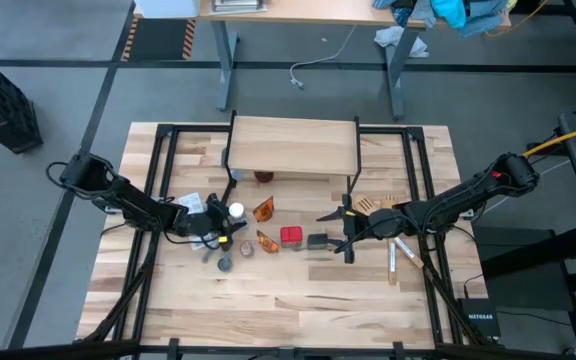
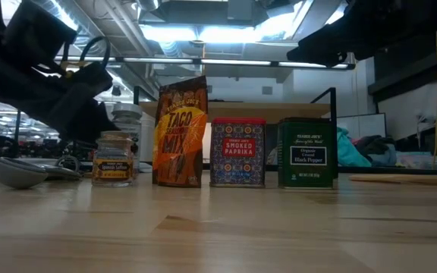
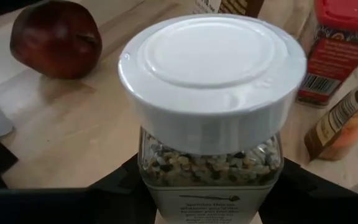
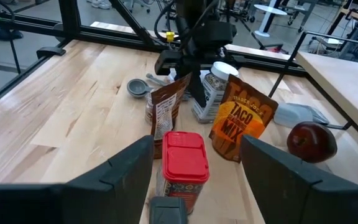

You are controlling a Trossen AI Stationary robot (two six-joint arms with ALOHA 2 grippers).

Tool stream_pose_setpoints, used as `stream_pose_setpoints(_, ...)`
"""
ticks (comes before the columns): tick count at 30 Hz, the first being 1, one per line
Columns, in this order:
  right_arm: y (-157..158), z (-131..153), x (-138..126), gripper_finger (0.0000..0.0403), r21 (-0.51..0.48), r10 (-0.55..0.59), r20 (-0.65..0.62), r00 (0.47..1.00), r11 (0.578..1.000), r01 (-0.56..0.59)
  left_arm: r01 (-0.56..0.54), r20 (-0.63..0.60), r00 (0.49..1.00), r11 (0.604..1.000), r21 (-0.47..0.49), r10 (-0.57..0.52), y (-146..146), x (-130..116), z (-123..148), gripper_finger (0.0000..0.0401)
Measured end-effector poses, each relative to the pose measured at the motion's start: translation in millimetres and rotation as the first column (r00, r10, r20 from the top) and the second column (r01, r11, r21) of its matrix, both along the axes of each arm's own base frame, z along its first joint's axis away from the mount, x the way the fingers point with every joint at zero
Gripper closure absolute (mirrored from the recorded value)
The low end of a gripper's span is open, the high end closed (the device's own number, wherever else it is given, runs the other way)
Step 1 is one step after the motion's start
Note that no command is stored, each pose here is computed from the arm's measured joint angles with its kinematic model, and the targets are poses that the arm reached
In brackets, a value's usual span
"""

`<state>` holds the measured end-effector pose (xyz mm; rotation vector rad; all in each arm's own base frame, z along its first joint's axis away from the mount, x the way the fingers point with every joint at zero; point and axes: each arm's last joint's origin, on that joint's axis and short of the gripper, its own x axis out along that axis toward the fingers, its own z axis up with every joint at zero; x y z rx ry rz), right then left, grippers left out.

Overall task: Shelf spices
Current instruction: Remove the white seasoning bottle from the shelf

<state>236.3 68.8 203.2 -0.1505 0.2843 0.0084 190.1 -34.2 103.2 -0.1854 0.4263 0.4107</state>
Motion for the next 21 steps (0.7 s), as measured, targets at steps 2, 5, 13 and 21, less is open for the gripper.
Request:
stream_pose_setpoints(2, 0, 0, 0, 0.0157, 0.0, 0.0, -0.001, 1.0, 1.0, 0.0, -0.011, 0.008, 1.0, 1.0, -0.02, 0.011, 0, 0, 0, 0.0212)
stream_pose_setpoints(5, 0, 0, 0, 0.0157, 0.0, 0.0, -0.001, 1.0, 1.0, 0.0, -0.018, 0.009, 1.0, 0.999, -0.041, 0.018, 0, 0, -1, 0.0157)
stream_pose_setpoints(13, 0, 0, 0, 0.0157, -0.001, 0.0, -0.002, 1.0, 1.0, 0.0, -0.041, 0.029, 0.999, 0.995, -0.094, 0.044, 0, 0, 0, 0.0069)
stream_pose_setpoints(21, 0, 0, 0, 0.0157, -0.002, 0.0, -0.005, 1.0, 1.0, 0.0, 0.007, 0.066, 0.998, 1.0, -0.016, -0.006, -3, 12, 15, 0.0071)
